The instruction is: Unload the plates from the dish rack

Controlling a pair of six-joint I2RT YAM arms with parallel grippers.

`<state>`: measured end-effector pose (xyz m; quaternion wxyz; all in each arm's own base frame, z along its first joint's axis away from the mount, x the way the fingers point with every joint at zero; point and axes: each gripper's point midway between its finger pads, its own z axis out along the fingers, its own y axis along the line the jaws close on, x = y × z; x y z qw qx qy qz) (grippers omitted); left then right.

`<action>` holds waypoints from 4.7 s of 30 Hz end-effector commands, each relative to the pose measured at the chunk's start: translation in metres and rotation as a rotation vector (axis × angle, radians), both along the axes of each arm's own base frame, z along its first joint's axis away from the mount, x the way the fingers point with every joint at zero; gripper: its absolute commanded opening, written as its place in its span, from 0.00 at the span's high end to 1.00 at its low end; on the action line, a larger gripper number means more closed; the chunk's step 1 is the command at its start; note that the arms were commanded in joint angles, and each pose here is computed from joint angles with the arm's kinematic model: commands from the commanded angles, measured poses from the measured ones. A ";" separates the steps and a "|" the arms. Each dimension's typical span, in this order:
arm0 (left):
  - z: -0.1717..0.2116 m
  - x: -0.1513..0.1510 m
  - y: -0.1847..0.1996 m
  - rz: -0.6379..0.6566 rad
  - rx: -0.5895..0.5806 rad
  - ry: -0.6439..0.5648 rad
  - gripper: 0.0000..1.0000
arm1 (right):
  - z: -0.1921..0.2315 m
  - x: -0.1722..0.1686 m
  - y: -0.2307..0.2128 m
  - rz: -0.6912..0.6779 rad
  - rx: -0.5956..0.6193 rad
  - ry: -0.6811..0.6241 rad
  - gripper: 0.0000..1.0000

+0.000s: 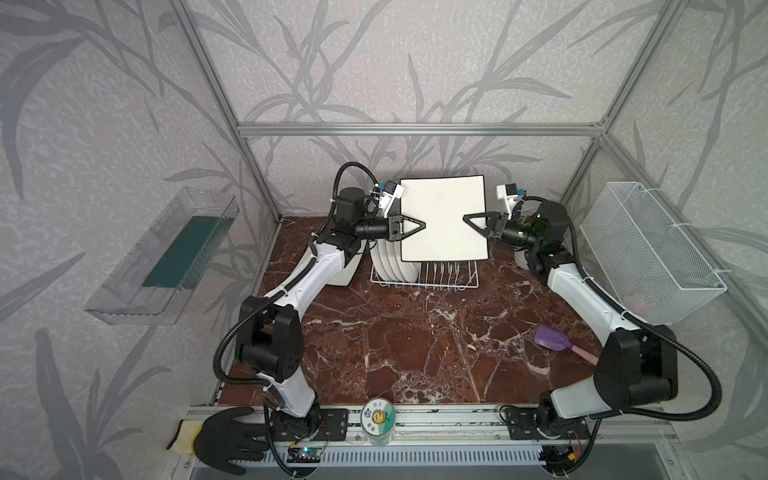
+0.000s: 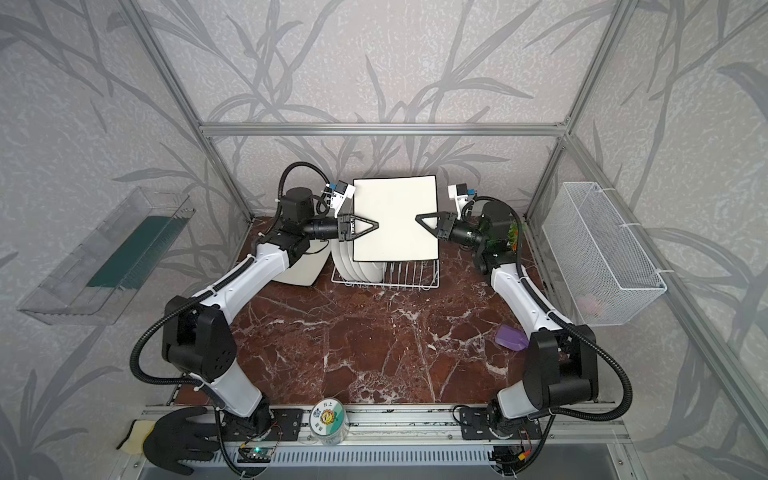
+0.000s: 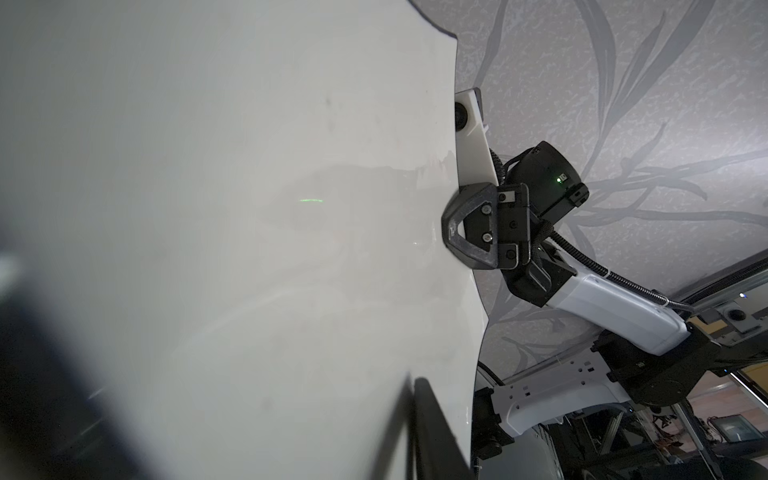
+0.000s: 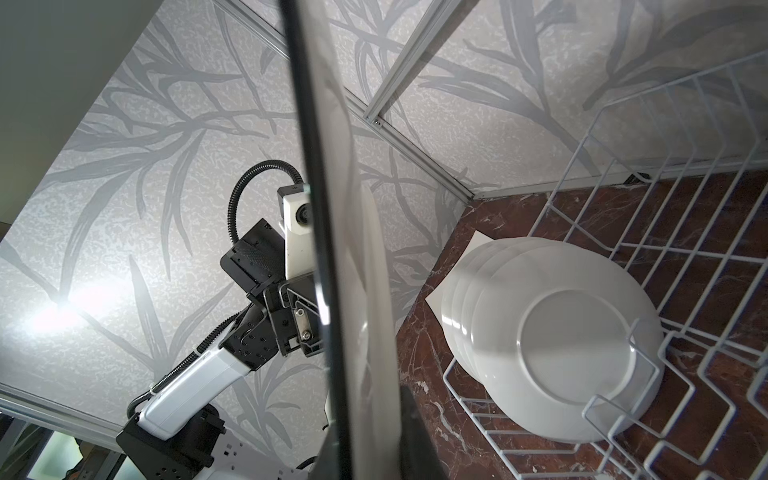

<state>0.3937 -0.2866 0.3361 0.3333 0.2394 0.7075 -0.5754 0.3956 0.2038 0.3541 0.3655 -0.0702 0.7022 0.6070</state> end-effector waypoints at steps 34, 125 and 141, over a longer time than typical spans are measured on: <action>0.028 0.039 0.041 0.222 -0.084 -0.003 1.00 | -0.021 0.026 -0.007 -0.111 -0.046 0.085 0.48; -0.099 0.045 0.341 1.585 -0.358 0.187 1.00 | -0.056 -0.060 0.045 -0.009 -0.648 -0.258 0.01; -0.132 0.063 0.343 1.547 -0.485 0.248 1.00 | -0.057 -0.057 0.047 -0.012 -0.661 -0.251 0.01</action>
